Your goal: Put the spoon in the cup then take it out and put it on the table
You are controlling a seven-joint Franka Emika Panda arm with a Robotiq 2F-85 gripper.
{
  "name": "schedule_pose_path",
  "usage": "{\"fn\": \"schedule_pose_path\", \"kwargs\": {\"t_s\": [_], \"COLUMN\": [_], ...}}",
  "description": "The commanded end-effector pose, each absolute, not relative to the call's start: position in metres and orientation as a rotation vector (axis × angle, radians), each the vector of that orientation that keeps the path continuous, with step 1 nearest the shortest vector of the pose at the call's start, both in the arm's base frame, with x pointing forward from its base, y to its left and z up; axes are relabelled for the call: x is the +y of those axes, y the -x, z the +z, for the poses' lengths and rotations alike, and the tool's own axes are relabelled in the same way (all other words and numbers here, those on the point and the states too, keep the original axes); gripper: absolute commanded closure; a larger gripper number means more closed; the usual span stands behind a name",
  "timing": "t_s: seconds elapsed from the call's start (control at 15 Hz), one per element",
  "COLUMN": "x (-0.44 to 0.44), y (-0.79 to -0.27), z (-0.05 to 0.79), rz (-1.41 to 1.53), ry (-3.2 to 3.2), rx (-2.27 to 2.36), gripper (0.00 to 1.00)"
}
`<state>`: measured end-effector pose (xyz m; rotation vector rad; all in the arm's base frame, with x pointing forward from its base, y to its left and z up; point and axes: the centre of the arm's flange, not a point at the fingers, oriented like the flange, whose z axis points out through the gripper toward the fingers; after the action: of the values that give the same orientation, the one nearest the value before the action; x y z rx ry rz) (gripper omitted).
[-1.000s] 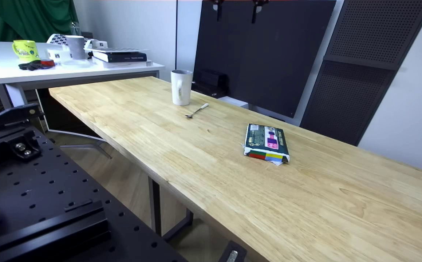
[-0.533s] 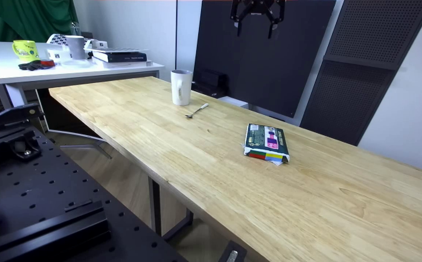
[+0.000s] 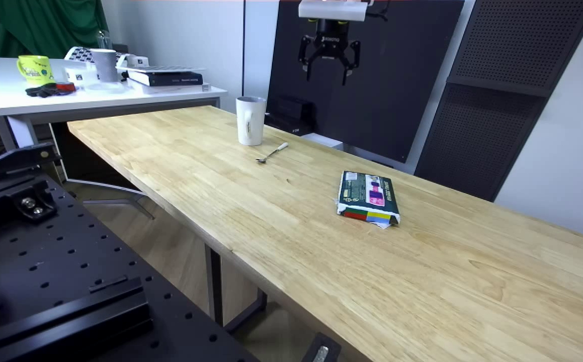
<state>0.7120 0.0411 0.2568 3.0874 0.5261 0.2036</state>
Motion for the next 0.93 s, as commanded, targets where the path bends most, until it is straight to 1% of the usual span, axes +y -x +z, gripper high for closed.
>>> {"fn": "schedule_pose_path", "kwargs": {"t_s": [0.0, 0.33, 0.87], "x": [0.07, 0.093, 0.101], "y": [-0.745, -0.753, -0.749], "z": [0.24, 0.217, 0.183], "rz": [0.185, 0.148, 0.065], "ry": [-3.076, -3.11, -3.137], "rx": [0.528, 0.481, 0.418], "gripper": [0.0, 0.0, 0.0]}}
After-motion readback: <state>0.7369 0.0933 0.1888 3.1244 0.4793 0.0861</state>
